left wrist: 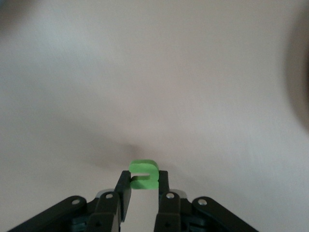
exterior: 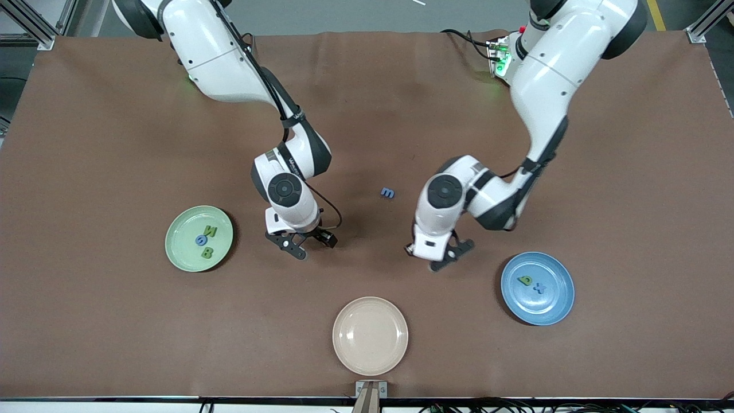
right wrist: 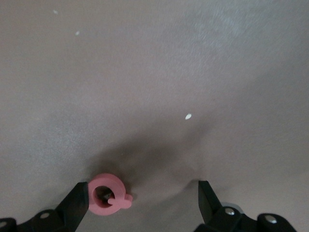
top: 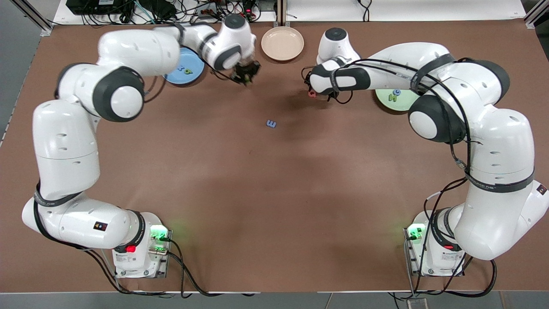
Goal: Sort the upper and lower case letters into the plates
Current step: 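Grasp the Q with the right gripper while the left gripper grasps the letter, then place the green letter on the blue plate while the right gripper lifts Q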
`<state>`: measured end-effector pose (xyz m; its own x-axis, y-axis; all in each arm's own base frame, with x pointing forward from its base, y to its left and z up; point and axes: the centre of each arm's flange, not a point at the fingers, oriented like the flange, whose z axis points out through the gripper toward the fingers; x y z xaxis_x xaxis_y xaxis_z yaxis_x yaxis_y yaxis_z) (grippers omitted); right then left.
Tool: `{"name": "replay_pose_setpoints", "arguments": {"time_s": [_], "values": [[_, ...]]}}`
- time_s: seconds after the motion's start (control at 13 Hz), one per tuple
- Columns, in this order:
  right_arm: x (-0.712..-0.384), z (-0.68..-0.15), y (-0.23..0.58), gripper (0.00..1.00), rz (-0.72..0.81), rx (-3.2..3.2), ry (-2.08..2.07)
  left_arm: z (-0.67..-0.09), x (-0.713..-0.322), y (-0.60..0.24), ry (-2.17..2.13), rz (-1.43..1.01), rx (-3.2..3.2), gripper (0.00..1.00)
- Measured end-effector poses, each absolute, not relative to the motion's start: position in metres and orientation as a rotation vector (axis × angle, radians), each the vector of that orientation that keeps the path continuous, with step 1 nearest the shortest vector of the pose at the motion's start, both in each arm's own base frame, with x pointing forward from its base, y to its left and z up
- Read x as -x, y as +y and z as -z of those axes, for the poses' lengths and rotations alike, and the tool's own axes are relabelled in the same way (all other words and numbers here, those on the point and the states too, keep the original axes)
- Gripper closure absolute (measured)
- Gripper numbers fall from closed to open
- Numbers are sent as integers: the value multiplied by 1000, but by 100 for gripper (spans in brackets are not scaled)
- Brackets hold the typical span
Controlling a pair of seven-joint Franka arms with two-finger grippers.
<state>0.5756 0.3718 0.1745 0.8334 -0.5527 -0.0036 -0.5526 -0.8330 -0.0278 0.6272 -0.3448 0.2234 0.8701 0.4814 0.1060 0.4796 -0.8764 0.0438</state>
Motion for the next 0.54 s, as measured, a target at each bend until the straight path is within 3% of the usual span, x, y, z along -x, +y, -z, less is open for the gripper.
{"name": "replay_pose_setpoints", "arguments": {"time_s": [0.23, 0.54], "values": [[-576, -174, 380, 0, 25, 2964, 924, -241, -673, -244, 602, -198, -3103, 73], [-577, -172, 388, 0, 35, 2953, 940, -234, -697, -135, 274, -106, -3216, 73]]}}
